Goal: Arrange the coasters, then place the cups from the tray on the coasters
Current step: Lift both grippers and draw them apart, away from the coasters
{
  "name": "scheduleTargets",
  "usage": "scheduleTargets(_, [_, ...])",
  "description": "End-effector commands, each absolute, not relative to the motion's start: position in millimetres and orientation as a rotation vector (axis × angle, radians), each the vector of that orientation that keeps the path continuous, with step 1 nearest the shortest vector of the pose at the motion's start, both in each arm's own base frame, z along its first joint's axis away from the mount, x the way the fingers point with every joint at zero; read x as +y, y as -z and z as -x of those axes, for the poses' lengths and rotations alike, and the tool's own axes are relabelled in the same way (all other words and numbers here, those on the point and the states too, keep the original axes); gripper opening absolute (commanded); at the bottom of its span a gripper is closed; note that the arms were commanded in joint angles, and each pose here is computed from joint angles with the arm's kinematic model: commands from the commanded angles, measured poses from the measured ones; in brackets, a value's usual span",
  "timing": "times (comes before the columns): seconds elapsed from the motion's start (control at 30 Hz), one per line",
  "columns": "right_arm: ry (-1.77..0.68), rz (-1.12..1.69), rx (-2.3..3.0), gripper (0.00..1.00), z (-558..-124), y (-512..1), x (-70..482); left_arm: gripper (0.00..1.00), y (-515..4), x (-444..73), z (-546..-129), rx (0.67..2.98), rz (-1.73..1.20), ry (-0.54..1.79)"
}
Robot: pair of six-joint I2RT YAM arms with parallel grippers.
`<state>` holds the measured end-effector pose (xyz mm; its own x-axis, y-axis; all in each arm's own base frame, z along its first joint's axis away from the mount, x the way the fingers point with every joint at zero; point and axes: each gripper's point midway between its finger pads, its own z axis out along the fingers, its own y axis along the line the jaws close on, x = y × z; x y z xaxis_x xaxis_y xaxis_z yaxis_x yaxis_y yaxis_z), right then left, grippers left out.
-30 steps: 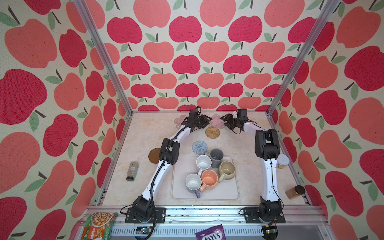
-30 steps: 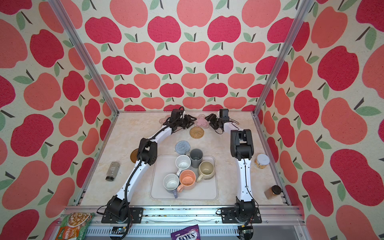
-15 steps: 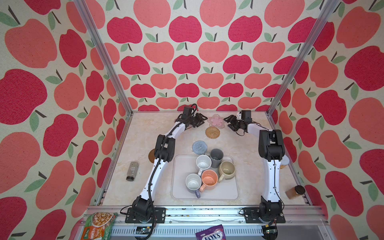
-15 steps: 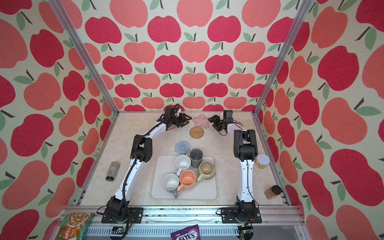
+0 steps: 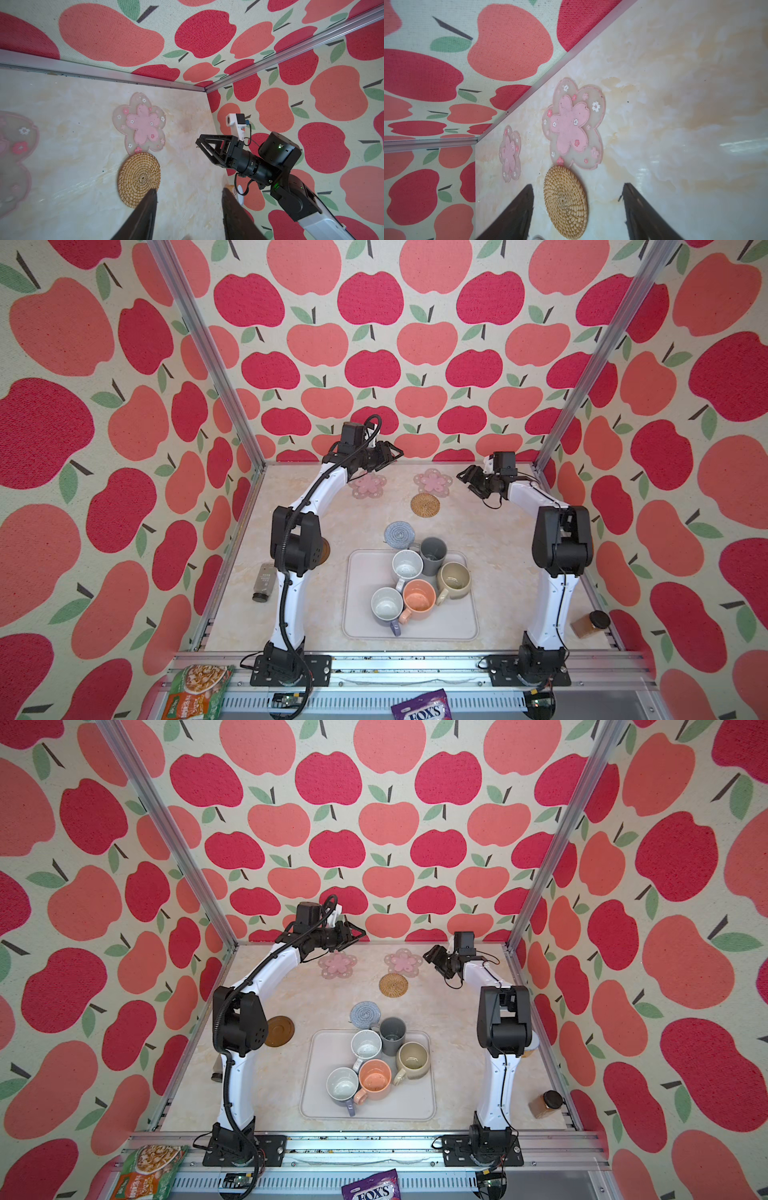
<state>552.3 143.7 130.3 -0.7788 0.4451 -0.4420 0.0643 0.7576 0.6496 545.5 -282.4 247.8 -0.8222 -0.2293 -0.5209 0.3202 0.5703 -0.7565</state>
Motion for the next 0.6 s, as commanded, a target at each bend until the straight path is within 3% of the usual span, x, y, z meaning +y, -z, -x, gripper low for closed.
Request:
scheduleTargets(0.0, [-0.703, -0.240, 2.439, 0.70, -521.9, -134.8, 145.1, 0.53, -209.4, -240.9, -524.7, 2.392, -0.052, 1.031])
scheduleTargets(0.3, [-0.714, -0.141, 2.548, 0.69, -487.0, -104.6, 180.3, 0.52, -163.2, -212.5, -470.9, 2.560, -0.034, 0.925])
scheduleTargets(0.57, [-0.771, -0.158, 2.605, 0.67, -487.4, -69.2, 207.1, 0.51, -132.5, -230.2, -473.4, 2.600, -0.026, 1.016])
